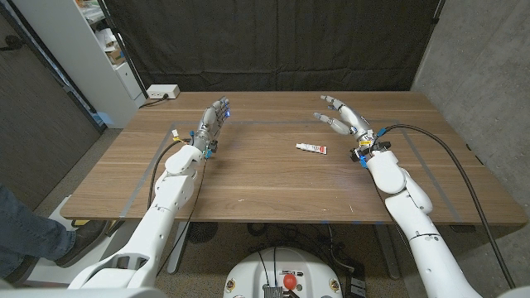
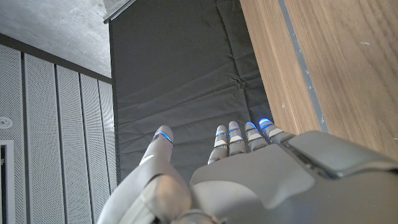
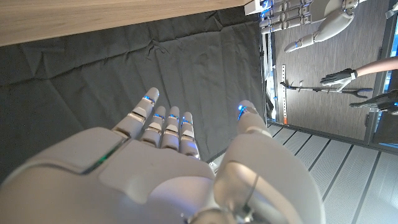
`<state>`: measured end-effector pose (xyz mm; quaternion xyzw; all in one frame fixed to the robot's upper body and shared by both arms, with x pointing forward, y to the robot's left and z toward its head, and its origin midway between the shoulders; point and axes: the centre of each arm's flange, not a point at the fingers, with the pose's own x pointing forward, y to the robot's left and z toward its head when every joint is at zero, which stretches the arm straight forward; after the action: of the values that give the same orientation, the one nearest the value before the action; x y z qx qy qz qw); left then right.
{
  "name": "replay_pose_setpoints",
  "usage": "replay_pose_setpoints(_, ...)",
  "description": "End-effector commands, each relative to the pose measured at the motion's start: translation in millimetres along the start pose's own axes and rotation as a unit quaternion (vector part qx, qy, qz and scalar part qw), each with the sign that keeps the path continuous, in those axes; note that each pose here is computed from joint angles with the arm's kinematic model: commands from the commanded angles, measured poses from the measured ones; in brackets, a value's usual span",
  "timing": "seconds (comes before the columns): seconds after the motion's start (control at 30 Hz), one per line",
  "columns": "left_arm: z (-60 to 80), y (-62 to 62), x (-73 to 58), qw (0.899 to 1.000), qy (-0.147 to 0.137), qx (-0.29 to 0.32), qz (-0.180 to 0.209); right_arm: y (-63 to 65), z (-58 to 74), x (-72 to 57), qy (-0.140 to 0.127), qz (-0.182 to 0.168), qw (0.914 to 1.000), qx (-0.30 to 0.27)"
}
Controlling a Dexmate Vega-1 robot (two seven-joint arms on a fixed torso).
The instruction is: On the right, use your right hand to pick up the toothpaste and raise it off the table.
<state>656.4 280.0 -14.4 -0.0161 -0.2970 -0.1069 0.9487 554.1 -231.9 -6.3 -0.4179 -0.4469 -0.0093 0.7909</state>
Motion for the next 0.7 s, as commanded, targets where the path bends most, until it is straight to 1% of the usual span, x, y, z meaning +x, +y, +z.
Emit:
replay_pose_setpoints(0.03, -3.5, 0.3, -1.6, 1.000, 0.000, -0.005, 0.001, 1.2, 4.9, 0.4, -0.003, 0.012, 0.9998, -0.016)
replay_pose_setpoints(0.4, -2.8, 0.5, -0.2, 1.000, -0.002, -0.005, 0.003, 1.6, 6.0, 3.9, -0.001, 0.024, 0.9992, -0.031)
replay_pose_setpoints(0.7, -4.6, -0.8, 3.0, 1.000, 0.002, -0.006, 0.003, 2.0, 7.6, 6.2, 0.000, 0.029, 0.9979, -0.058)
